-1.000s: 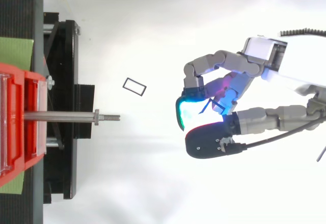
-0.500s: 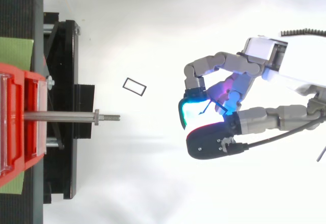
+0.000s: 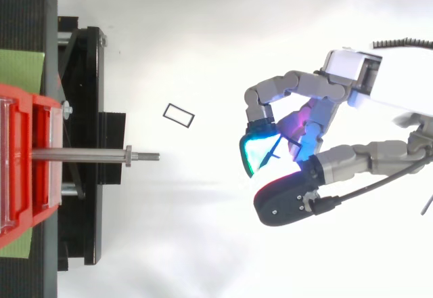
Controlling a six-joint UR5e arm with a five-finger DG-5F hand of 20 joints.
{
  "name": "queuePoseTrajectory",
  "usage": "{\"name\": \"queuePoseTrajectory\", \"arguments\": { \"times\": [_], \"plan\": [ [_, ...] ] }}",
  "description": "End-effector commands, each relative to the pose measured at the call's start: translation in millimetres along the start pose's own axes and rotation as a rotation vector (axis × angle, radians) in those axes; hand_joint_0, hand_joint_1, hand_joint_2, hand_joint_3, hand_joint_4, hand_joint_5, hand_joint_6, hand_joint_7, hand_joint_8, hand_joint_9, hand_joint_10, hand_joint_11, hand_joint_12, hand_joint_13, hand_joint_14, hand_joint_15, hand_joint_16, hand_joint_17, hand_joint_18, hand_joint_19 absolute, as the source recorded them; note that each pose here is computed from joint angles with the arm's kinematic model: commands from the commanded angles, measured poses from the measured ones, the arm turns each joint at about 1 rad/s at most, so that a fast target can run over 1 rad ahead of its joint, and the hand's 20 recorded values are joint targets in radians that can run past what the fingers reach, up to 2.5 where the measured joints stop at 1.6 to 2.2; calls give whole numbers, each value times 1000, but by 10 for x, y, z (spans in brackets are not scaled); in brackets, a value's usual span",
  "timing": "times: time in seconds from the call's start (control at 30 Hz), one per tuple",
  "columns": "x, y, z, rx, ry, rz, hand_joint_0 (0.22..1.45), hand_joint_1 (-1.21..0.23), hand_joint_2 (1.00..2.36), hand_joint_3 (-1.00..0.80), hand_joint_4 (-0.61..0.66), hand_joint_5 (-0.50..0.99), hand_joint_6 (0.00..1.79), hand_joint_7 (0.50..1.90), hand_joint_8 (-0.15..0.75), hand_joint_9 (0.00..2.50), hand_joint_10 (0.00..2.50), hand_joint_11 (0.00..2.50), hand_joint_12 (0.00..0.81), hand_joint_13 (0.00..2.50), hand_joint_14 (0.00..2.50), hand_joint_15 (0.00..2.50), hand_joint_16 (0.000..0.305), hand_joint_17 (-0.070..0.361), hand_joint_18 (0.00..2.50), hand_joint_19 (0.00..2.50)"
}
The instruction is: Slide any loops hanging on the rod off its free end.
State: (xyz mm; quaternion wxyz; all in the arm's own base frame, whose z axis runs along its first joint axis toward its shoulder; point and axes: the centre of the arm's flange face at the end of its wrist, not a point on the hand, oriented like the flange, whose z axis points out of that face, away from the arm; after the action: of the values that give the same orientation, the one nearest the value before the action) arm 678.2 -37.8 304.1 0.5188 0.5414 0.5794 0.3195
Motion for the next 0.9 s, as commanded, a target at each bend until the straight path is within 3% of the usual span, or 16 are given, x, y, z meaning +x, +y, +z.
{"name": "queuePoseTrajectory", "arguments": {
  "times": [0.0,0.4,0.43,0.47,0.57,0.6,0.7,0.73,0.87],
  "plan": [
    [-4,4,-3,-1,0,0,593,-712,1009,-411,73,75,544,1519,120,1466,5,133,228,933,4,87,38,86,970,534],
    [5,-2,2,0,-3,0,571,-766,1019,-257,106,19,601,1508,176,1296,9,253,273,815,4,95,41,93,867,515],
    [-5,4,4,-1,-5,1,569,-772,1019,-236,91,17,602,1545,183,1294,11,296,276,809,4,96,41,93,867,515],
    [-5,-4,3,0,-5,0,562,-775,1021,-203,84,8,650,1457,192,1314,13,348,278,808,5,107,42,95,869,512],
    [-5,-5,2,2,-5,0,543,-773,1026,-124,82,-3,691,1470,218,1331,21,514,297,804,6,143,44,100,874,513],
    [-8,3,-3,0,-5,0,544,-726,1018,-98,74,-10,717,1335,246,1353,15,460,335,809,3,99,54,121,949,474],
    [-5,-5,2,2,-5,0,546,-668,1011,-67,210,35,506,1606,237,1303,7,200,345,759,1,19,58,131,965,474],
    [2,7,-3,-2,-4,1,558,-626,1005,-61,284,28,503,1481,241,1260,4,122,355,732,1,0,60,134,951,470],
    [2,7,-3,-2,-4,1,556,-495,1093,-61,326,16,505,1343,242,1189,1,70,359,679,0,0,60,136,885,490]
  ]
}}
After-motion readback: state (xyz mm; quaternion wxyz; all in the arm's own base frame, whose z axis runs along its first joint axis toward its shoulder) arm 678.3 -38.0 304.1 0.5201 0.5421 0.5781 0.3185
